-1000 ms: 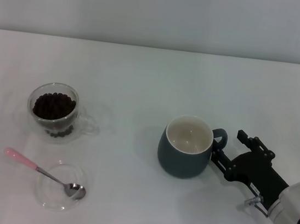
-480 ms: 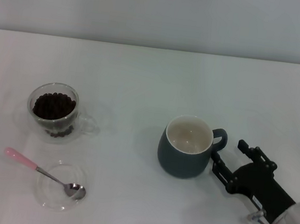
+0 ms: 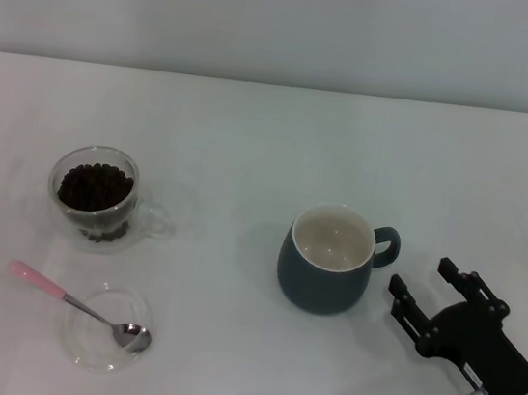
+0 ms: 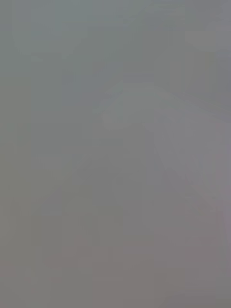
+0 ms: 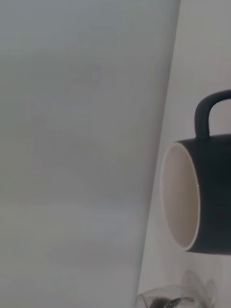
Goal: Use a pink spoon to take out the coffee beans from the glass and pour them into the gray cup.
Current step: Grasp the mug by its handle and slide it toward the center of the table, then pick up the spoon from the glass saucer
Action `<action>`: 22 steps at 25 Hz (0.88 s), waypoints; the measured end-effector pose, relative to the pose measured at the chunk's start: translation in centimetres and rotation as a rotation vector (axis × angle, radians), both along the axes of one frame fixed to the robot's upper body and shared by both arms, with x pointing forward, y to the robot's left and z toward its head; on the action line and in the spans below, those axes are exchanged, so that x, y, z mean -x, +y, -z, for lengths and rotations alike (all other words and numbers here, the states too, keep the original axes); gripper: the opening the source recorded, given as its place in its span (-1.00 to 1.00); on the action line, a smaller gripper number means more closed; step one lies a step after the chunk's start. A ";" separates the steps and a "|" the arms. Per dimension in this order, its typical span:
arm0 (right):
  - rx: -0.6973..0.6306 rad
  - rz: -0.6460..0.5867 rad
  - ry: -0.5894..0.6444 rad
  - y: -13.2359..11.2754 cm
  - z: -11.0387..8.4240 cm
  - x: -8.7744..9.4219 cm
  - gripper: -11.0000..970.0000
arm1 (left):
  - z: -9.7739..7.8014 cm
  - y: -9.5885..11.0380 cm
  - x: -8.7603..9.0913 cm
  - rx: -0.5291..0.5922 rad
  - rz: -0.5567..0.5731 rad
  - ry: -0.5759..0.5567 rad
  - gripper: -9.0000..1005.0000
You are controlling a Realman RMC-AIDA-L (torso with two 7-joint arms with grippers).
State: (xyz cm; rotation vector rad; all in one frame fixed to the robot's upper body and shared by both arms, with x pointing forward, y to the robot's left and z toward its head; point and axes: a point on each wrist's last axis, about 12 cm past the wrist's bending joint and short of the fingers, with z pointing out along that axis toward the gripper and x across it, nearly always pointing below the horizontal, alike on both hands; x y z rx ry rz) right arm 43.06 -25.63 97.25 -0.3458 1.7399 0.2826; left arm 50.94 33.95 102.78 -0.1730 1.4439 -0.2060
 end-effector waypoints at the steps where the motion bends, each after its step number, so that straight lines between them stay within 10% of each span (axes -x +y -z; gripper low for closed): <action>1: 0.000 0.003 0.000 -0.1 0.0 0.2 0.51 | 0.0 0.0 0.0 0.001 0.000 0.000 0.71; 22: -0.163 0.220 -0.229 -5.7 -2.8 0.6 0.51 | 3.7 -3.5 4.1 0.190 0.009 0.161 0.70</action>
